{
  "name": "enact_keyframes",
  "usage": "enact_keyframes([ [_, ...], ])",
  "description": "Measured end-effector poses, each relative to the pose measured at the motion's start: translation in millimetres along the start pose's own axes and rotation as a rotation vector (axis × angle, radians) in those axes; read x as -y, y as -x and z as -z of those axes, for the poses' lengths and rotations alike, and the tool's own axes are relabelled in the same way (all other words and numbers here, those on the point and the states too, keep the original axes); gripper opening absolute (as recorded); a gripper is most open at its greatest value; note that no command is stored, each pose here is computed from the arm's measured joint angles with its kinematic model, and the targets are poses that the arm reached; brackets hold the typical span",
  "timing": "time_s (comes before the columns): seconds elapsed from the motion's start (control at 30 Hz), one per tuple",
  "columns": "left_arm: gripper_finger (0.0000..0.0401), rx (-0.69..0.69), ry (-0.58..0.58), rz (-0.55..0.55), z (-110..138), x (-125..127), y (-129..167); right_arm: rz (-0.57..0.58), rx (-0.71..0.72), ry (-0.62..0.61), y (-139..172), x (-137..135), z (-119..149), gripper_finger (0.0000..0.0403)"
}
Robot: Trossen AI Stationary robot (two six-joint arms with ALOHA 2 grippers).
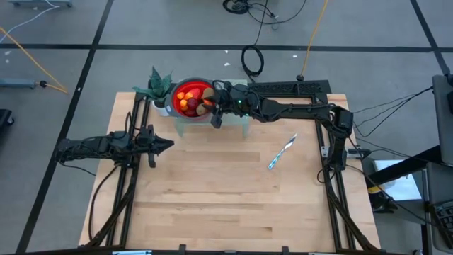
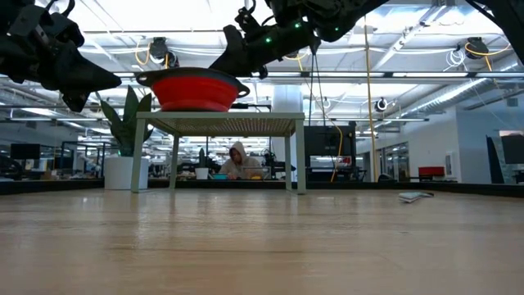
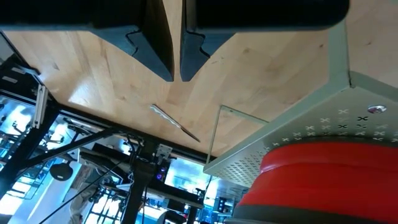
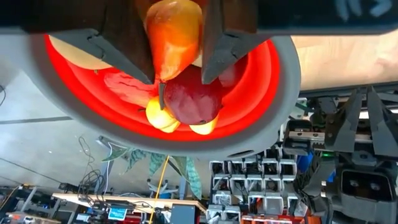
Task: Pick & Place Fruit
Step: Put the pear into the red strainer bowl on the shelf, then put the blue knife on the shelf
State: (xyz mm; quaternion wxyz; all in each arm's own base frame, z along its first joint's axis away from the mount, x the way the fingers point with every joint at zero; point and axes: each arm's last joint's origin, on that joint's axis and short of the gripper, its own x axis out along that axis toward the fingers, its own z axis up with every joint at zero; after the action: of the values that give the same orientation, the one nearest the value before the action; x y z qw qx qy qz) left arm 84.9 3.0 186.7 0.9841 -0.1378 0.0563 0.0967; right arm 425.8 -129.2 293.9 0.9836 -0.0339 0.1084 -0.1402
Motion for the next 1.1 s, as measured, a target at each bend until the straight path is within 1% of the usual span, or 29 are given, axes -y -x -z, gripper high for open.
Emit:
enact_keyframes([
  [0.2, 0.0026, 0.0, 0.001, 0.0, 0, 0, 0, 0.0, 0.017, -0.004, 0, 0, -2, 0.0177],
  [0.33, 0.0026, 0.0, 0.001, 0.0, 0, 0, 0, 0.001, 0.017, 0.008, 0, 0, -2, 0.0204],
  [0.4, 0.0026, 0.0, 0.001, 0.0, 0, 0, 0, 0.002, 0.018, 0.043, 0, 0, -2, 0.0213],
  [0.47, 0.0026, 0.0, 0.001, 0.0, 0, 0, 0, 0.002, 0.034, 0.068, 5, 0, -8, 0.0218],
  [0.57, 0.0026, 0.0, 0.006, 0.0, 0, 0, 0, -0.002, 0.107, 0.071, 17, -5, -27, 0.0215],
  [0.7, 0.0026, 0.0, 0.006, 0.0, 0, 0, 0, -0.03, 0.133, 0.078, 42, -17, -51, 0.0192],
  [0.77, 0.0026, 0.0, 0.006, 0.001, 0, 0, 0, -0.029, 0.103, 0.08, 56, -24, -58, 0.0172],
  [0.93, 0.0026, 0.0, -0.006, 0.0, 0, 0, 0, 0.011, 0.033, 0.101, 86, -48, -72, 0.0107],
  [1.1, 0.0026, 0.0, -0.007, 0.0, 0, 0, 0, -0.003, -0.037, 0.11, 107, -76, -74, 0.0037],
])
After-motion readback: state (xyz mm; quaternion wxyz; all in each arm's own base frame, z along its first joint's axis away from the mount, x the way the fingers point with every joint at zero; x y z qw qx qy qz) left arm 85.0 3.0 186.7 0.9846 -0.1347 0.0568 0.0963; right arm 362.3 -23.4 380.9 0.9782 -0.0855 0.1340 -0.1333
